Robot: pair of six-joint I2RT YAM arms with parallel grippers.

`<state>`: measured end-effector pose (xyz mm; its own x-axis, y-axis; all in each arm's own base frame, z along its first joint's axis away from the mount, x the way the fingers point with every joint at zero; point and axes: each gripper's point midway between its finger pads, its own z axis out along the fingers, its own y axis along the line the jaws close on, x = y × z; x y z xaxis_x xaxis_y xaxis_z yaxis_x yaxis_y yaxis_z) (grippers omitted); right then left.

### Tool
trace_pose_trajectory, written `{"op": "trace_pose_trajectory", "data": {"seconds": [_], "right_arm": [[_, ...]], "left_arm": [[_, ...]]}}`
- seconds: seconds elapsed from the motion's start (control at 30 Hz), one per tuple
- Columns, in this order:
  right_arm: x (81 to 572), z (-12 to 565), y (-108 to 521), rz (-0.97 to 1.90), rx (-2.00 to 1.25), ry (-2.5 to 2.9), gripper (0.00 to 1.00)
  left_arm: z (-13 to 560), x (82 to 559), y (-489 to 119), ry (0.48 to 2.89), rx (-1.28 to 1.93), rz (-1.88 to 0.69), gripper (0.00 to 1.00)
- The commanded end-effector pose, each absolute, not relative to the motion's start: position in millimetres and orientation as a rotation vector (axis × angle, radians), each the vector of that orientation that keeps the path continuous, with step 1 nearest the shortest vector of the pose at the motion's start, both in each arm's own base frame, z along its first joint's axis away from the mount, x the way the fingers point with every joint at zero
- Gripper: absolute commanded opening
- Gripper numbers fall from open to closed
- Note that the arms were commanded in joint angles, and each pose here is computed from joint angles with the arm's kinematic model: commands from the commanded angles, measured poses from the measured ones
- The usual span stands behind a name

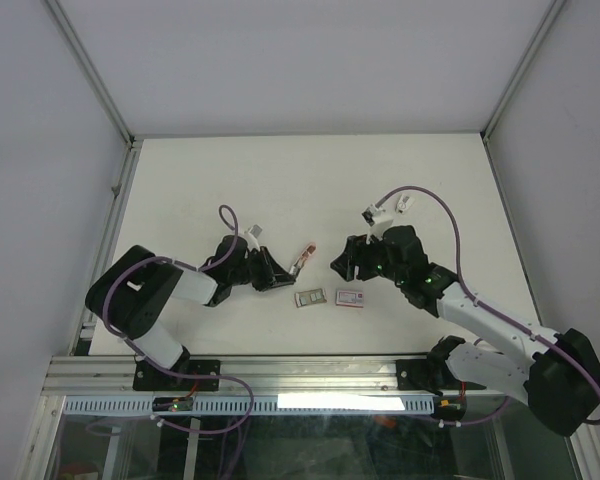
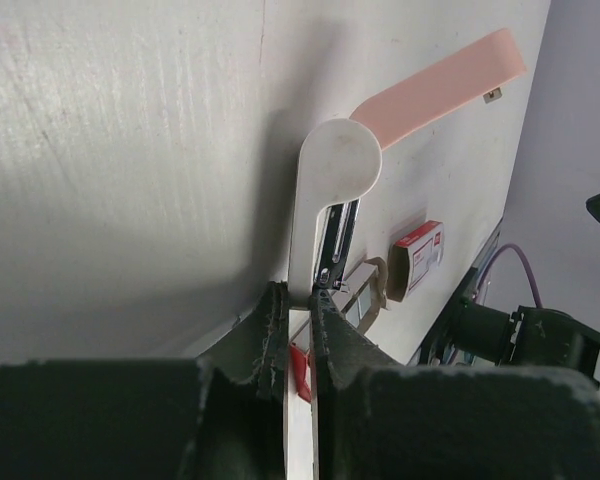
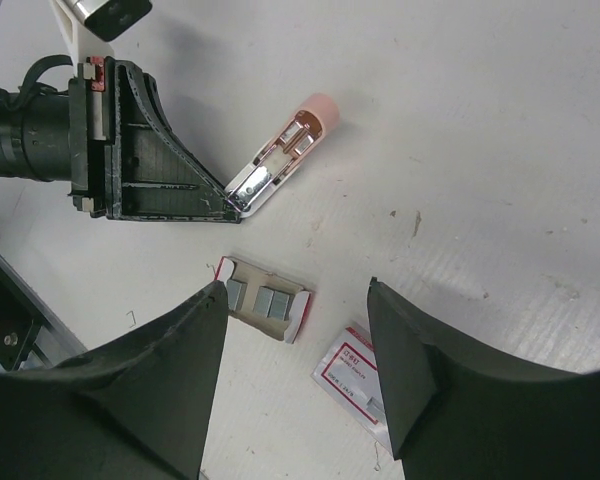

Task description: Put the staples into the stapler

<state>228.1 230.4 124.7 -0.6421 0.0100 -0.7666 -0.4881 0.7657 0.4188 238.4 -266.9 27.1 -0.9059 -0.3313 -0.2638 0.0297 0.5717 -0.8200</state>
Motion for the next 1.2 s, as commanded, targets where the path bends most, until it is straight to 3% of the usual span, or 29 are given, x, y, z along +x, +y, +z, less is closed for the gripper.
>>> {"op": "trace_pose_trajectory", "data": {"seconds": [0.0,0.67,0.87,1.17], "right_arm": [[234.6,144.0,232.5,0.821,-0.332,2.076,0.62],[239.3,161.2,211.3,0.75,-0.278,2.033,0.64],[244.6,167.4,202.7,0.712,-0.23,2.017,0.64],[300.7,172.4,161.8,0.455,0.075,2.04,0.74]], "left_arm": [[22.0,243.8,-268.0,2.422,-0.248,-1.279,0.07],[29.9,241.0,-247.9,2.4,-0.235,-1.154,0.36],[41.2,235.3,-238.5,2.385,-0.209,-1.11,0.49],[146.9,254.2,-217.4,2.122,-0.108,-0.989,0.96]]}}
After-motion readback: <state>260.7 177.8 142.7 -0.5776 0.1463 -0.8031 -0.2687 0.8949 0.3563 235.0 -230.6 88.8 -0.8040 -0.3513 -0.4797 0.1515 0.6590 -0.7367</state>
